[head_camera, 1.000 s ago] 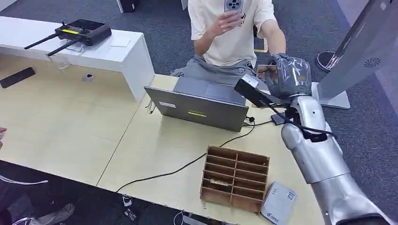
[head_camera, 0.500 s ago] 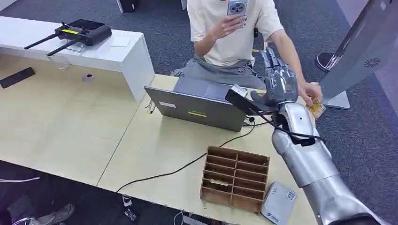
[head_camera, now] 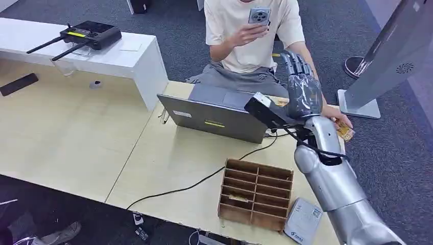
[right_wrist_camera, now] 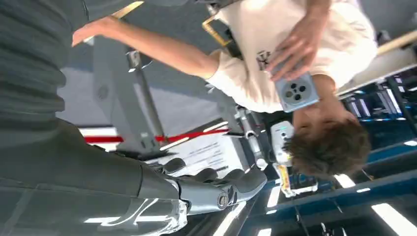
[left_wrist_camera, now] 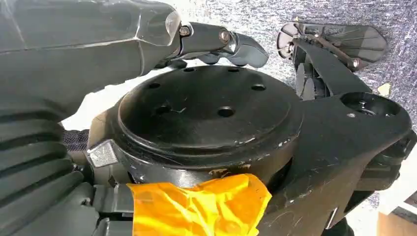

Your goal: Pass the card to the sensor for recognition and then transmit it.

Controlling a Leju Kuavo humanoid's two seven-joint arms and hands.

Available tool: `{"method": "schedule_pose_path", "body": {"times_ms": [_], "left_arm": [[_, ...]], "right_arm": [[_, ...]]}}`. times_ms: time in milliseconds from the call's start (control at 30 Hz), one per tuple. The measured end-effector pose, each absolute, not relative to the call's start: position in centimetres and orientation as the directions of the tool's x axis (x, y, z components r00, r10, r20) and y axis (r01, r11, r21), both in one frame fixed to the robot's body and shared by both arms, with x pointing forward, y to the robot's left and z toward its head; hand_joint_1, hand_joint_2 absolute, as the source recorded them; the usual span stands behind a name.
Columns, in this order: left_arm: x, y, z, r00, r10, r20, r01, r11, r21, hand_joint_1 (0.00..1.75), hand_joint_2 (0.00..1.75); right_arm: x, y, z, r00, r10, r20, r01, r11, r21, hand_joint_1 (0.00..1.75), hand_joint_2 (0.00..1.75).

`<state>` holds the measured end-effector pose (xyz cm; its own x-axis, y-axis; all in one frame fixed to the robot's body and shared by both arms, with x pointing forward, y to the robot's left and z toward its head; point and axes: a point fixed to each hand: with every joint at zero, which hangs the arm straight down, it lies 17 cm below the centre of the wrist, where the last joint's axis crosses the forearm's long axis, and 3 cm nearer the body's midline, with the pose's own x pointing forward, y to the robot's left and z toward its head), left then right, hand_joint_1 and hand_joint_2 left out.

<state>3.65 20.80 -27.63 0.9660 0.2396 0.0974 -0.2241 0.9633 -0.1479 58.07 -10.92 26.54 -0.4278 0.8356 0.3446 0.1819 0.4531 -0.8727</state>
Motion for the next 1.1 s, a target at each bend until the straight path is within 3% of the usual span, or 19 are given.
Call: {"method": "schedule_pose_path", "body": {"times_ms": [500,1100], "left_arm": [[3.4,20.5,-27.5,0.953,0.280,0.113,-0.262,0.953,-0.155,0.00,1.75],[3.4,20.5,-27.4,0.944,0.306,0.125,-0.288,0.947,-0.142,0.00,1.75]], "right_arm": [[51.3,-9.8,28.3,-0.541,0.558,0.630,0.066,0.774,-0.629,0.00,1.75],[43.6,-10.1,26.6,-0.605,0.495,0.624,0.046,0.804,-0.593,0.00,1.75]]}}
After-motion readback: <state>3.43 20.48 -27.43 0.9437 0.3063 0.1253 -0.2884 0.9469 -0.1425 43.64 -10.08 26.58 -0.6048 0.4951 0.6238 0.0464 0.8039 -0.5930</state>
